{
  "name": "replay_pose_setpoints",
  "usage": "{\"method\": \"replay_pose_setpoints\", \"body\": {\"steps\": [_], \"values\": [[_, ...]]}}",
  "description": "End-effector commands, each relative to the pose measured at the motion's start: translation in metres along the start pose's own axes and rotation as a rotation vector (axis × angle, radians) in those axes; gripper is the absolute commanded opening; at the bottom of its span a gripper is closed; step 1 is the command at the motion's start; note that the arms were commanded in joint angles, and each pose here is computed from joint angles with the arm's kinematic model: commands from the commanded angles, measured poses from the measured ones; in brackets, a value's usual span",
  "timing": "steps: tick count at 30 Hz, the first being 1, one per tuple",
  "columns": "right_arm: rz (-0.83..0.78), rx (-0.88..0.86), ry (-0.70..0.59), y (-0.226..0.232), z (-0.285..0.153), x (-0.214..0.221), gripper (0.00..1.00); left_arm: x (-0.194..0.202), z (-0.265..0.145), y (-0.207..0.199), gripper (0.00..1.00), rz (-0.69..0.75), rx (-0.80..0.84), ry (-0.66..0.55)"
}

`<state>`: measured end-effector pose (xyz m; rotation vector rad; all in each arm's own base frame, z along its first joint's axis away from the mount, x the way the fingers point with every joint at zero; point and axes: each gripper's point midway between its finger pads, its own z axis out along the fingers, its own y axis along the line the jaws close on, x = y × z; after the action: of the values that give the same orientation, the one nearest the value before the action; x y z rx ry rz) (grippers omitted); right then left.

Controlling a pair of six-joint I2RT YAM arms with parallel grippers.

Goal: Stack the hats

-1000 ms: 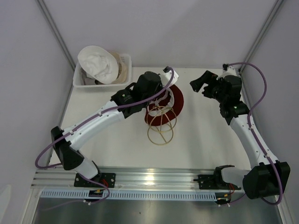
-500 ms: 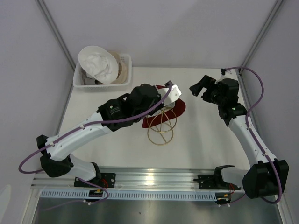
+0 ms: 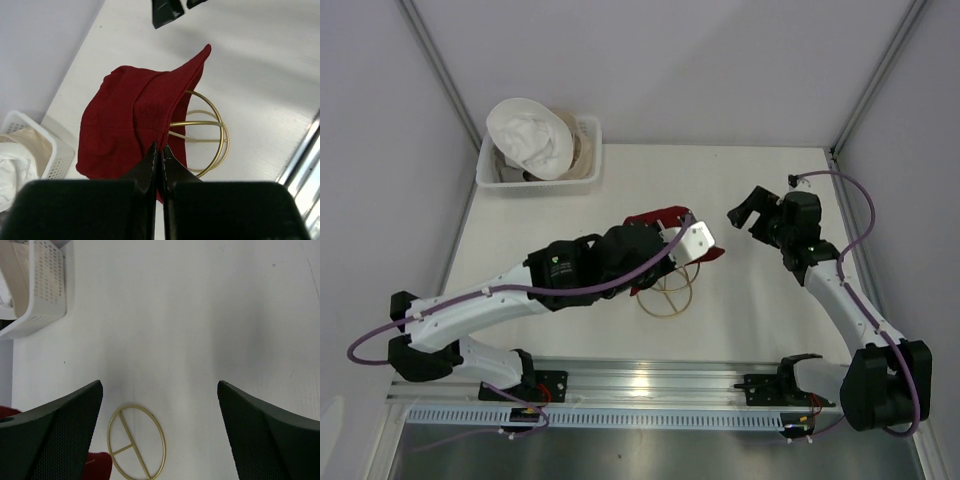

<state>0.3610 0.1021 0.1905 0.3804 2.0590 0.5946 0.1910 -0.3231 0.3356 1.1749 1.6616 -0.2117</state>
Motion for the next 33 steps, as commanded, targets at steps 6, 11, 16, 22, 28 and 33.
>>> {"method": "replay_pose_setpoints", "body": {"steps": [6,11,16,22,28,33], "values": [[0.044,0.074,-0.122,-0.02,-0.031,-0.004,0.99,-0.009,-0.003,-0.067,0.01,-0.119,0.082,-0.009],[0.074,0.075,-0.164,-0.028,-0.041,0.005,0.99,0.014,0.009,-0.087,0.01,-0.259,0.008,0.086],[0.078,0.097,-0.171,-0.038,-0.046,0.013,0.99,0.04,0.003,-0.124,0.01,-0.225,-0.101,0.101],[0.077,0.085,-0.158,-0.041,-0.048,0.025,0.99,0.054,0.011,-0.179,0.01,-0.161,-0.103,0.121],[0.07,0.072,-0.165,-0.037,-0.052,0.021,1.0,0.066,0.03,-0.223,0.01,-0.148,0.025,0.131],[0.066,0.066,-0.153,-0.037,-0.052,0.025,0.99,0.079,0.035,-0.242,0.01,-0.114,0.111,0.134]]}}
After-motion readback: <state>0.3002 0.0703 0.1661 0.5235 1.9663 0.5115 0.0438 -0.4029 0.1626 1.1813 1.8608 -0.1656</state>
